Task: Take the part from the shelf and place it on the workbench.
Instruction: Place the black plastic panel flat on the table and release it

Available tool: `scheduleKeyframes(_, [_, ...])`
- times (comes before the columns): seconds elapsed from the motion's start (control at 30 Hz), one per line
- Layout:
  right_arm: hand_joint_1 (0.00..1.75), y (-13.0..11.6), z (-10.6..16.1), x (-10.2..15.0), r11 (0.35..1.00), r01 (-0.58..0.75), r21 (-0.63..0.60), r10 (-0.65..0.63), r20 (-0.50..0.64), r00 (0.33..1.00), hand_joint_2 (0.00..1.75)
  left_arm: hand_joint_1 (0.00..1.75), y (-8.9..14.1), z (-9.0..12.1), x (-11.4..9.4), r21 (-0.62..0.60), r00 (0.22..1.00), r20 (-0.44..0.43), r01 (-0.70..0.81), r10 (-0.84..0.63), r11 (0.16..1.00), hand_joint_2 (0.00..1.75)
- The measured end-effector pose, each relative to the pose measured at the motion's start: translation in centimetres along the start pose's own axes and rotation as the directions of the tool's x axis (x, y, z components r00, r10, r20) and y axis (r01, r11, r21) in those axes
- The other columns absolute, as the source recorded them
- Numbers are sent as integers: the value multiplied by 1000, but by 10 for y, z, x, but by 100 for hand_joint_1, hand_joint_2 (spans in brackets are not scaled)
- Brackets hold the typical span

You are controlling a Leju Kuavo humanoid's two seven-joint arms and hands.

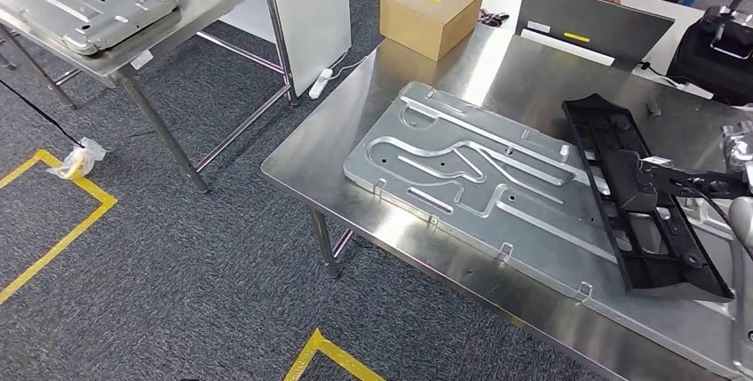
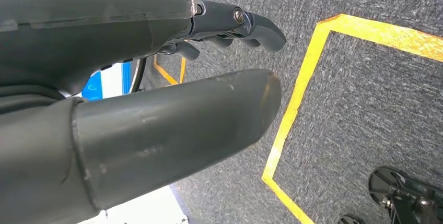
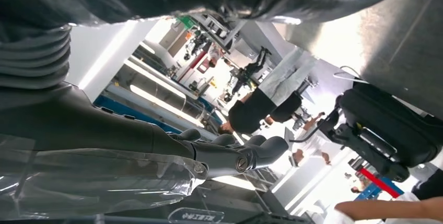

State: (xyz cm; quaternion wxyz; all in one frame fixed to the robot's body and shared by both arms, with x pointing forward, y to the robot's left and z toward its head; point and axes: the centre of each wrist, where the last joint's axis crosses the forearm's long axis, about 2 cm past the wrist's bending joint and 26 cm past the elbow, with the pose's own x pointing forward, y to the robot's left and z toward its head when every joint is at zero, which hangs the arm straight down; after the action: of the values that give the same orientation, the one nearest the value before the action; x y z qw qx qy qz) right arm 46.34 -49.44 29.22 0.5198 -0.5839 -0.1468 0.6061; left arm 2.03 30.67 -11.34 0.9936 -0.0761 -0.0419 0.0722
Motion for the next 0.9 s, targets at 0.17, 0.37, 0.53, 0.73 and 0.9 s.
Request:
scheduleKeyframes(0.17, [0, 6, 0, 6, 999, -12, -51, 12, -2, 1000, 0, 0, 0, 0, 0, 5, 1000, 1, -2, 2, 1000, 0])
scheduleKeyframes(0.37, [0, 7, 0, 8, 989, 10, -150, -14, -26, 1000, 0, 0, -1, 0, -1, 10, 1000, 1, -4, 4, 1000, 0])
scheduleKeyframes(0.53, [0, 9, 0, 10, 976, 53, -211, -60, -30, 998, 0, 0, -2, 0, -3, 17, 1000, -2, -8, 9, 1000, 0])
scheduleKeyframes(0.73, [0, -4, 7, 22, 826, 432, -362, -373, 223, 900, 0, 0, -4, -1, -6, 18, 1000, 6, -17, 17, 1000, 0])
scheduleKeyframes(0.9, [0, -53, 30, 24, 620, 684, -384, -506, 470, 723, 0, 0, -6, -1, -9, 19, 1000, 7, -24, 24, 1000, 0])
